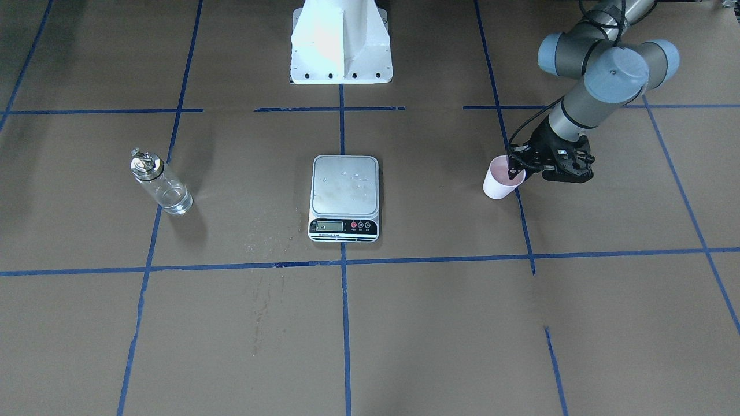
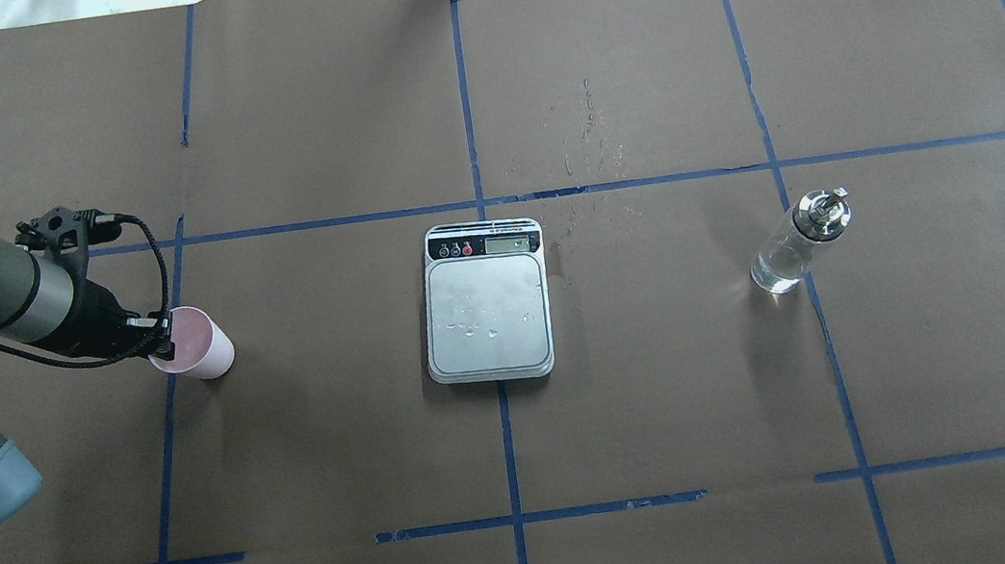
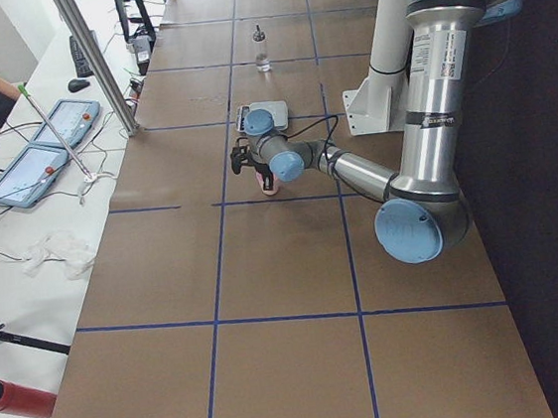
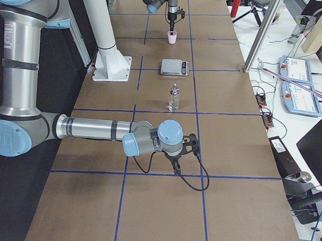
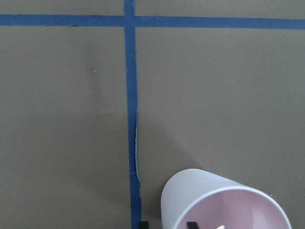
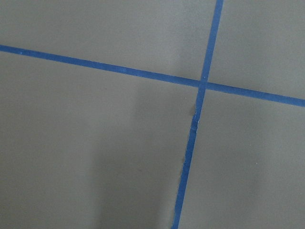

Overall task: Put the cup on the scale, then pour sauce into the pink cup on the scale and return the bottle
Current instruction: 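Carry the pink cup with the left gripper onto the scale and release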

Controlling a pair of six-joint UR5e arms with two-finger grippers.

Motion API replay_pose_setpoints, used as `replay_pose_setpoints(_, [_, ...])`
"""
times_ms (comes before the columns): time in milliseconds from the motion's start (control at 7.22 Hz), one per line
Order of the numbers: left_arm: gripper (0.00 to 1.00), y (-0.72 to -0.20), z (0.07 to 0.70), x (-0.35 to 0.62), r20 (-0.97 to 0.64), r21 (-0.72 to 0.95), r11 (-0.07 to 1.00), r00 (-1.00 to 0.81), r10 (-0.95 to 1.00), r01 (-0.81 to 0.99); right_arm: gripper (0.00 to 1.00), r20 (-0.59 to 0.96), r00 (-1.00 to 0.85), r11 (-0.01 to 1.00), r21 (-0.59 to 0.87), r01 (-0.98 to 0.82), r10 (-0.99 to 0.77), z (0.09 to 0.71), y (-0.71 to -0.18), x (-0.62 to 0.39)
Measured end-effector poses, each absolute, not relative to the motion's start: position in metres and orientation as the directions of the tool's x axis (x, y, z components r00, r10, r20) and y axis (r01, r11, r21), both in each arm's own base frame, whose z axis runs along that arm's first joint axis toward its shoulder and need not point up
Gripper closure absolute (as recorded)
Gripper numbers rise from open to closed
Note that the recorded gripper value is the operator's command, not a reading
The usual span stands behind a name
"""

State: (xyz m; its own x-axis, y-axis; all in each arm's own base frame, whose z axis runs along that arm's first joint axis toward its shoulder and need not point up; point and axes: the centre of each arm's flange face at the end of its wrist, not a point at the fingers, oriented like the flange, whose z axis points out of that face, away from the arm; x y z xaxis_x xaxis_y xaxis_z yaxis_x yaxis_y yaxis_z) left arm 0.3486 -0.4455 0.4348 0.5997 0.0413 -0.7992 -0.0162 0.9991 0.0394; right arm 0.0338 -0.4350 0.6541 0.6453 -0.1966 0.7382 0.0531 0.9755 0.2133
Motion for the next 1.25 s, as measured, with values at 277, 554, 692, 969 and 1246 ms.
replay_pose_setpoints(277, [1.00, -0.444, 0.425, 0.347, -0.801, 0.041, 0.999, 0.597, 0.043, -0.017, 0.00, 0.737, 0.643, 0.972, 0.229, 0.056, -0.210, 0.647, -0.437, 0.032])
replay_pose_setpoints(554, [1.00, -0.454, 0.355, 0.353, -0.789, 0.020, 1.000, 0.614, 0.023, -0.011, 0.00, 0.764, 0.594, 0.961, 0.269, 0.063, -0.253, 0.622, -0.441, 0.025])
replay_pose_setpoints(692, [1.00, -0.464, 0.301, 0.364, -0.782, 0.009, 1.000, 0.623, 0.009, -0.003, 0.00, 0.779, 0.562, 0.954, 0.290, 0.071, -0.279, 0.609, -0.445, 0.018])
replay_pose_setpoints(969, [1.00, -0.461, 0.215, 0.398, -0.800, -0.023, 1.000, 0.599, -0.030, 0.019, 0.02, 0.797, 0.527, 0.951, 0.301, 0.075, -0.294, 0.568, -0.454, -0.008])
replay_pose_setpoints(1246, [1.00, -0.462, 0.170, 0.461, -0.800, -0.053, 0.998, 0.597, -0.058, 0.027, 0.02, 0.821, 0.509, 0.962, 0.269, 0.050, -0.256, 0.525, -0.457, -0.034])
